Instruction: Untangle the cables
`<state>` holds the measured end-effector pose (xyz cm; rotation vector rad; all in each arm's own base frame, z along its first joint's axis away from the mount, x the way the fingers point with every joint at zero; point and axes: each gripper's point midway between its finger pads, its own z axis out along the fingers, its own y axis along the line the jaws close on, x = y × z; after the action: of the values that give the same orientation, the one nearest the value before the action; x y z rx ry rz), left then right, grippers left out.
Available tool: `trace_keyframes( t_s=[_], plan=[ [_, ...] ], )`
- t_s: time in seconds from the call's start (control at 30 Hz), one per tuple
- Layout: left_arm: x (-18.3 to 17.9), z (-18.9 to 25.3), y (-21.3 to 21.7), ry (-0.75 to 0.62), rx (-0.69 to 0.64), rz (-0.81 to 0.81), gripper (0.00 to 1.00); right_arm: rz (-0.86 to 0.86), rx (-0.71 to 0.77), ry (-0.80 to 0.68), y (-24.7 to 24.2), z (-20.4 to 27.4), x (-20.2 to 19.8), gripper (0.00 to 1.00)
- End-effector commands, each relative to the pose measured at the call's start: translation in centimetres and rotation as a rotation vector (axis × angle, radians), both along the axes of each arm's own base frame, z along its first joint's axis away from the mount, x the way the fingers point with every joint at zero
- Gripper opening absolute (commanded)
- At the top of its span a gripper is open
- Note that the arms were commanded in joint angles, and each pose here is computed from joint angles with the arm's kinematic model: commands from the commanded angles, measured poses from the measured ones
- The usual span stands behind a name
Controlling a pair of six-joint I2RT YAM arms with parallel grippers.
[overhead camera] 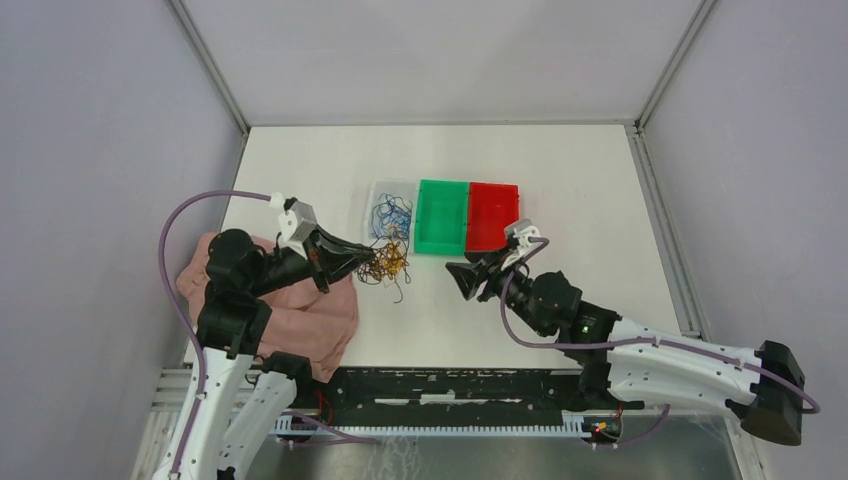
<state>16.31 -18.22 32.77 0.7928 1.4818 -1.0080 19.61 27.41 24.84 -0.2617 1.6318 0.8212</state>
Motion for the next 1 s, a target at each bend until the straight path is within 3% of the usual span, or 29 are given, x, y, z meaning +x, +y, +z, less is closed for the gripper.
trace_keyframes(
  t_s=[0.0,0.27,0.4,0.5,0.77,0.97],
  plan=[
    [0.0,2.4,-0.2,-0.051,-0.039,-0.003,0.03,0.186,0.065,-0.083,3.5,3.1,-1.7,0.6],
    [-0.9,2.8,-0.6,-0.005,-0.07,-0.049,0.03,0.431,0.205,-0.221,8.6,8.6,-4.3,0.7],
    [-0.9,2.6,-0.6,0.0,-0.07,-0.054,0.03,0.468,0.218,-0.229,9.5,9.9,-4.8,0.69],
    [-0.8,2.4,-0.7,0.012,-0.07,-0.057,0.03,0.442,0.2,-0.216,9.5,9.8,-4.3,0.59],
    [-1.6,2.7,-0.9,0.015,-0.071,-0.098,0.03,0.318,0.139,-0.207,7.5,9.5,-2.7,0.12],
    [-1.3,1.5,-0.6,0.004,-0.031,-0.082,0.03,0.247,0.1,-0.224,4.9,9.9,-2.3,0.05]
  ],
)
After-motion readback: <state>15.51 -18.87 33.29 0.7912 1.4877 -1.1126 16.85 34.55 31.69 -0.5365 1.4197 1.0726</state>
